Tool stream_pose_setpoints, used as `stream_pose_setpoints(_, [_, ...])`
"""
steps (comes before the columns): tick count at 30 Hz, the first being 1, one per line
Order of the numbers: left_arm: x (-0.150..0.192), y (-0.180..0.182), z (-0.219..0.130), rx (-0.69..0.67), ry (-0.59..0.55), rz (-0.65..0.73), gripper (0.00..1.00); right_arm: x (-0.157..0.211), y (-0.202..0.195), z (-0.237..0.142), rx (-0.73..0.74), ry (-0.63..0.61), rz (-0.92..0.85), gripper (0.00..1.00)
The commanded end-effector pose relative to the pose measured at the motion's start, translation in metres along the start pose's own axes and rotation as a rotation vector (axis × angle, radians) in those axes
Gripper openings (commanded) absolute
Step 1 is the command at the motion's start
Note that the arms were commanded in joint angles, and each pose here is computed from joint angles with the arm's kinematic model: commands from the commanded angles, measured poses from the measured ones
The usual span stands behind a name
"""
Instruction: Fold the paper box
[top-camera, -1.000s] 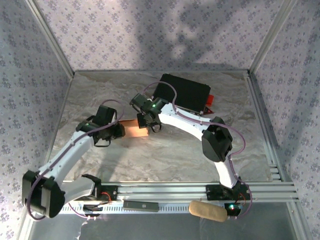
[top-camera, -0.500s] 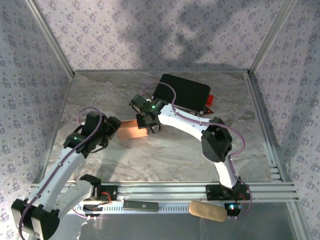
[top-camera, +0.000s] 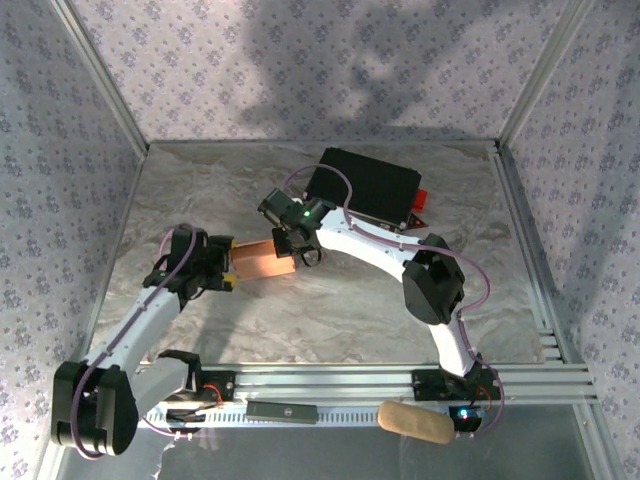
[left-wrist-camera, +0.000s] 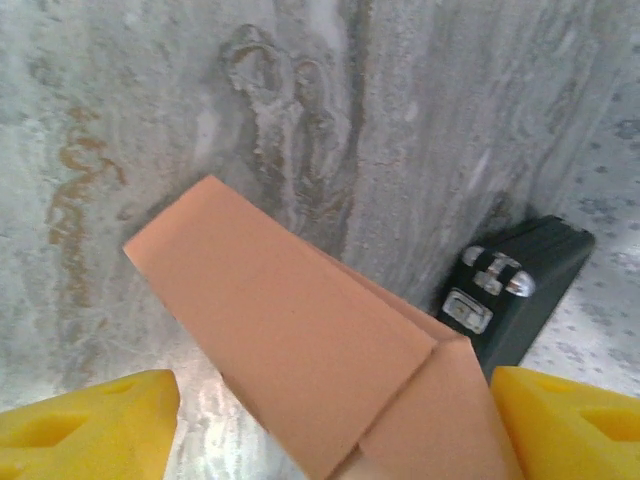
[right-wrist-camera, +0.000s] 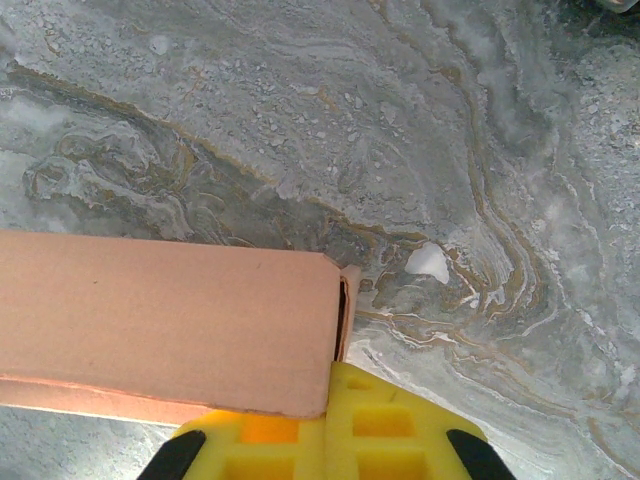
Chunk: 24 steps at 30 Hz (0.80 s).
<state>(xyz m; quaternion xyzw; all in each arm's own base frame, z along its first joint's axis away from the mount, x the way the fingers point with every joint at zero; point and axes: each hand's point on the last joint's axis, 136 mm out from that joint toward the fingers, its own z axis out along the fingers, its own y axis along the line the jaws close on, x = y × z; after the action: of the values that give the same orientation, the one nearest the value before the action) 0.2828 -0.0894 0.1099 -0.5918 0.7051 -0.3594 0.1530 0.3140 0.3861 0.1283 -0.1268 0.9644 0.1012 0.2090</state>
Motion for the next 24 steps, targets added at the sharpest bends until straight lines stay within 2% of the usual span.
stream_pose_setpoints(1, [0.002, -0.012, -0.008, 0.096, 0.012, -0.075, 0.76, 0.023, -0.002, 0.010, 0.021, 0.079, -0.032, 0.00])
stream_pose_setpoints(17, [-0.007, 0.008, -0.006, 0.125, -0.022, -0.096, 0.63, 0.022, 0.001, 0.002, 0.016, 0.064, -0.038, 0.00])
stream_pose_setpoints(24, [-0.010, 0.013, -0.007, 0.118, -0.037, -0.090, 0.57, 0.021, 0.007, -0.011, -0.019, 0.046, -0.040, 0.11])
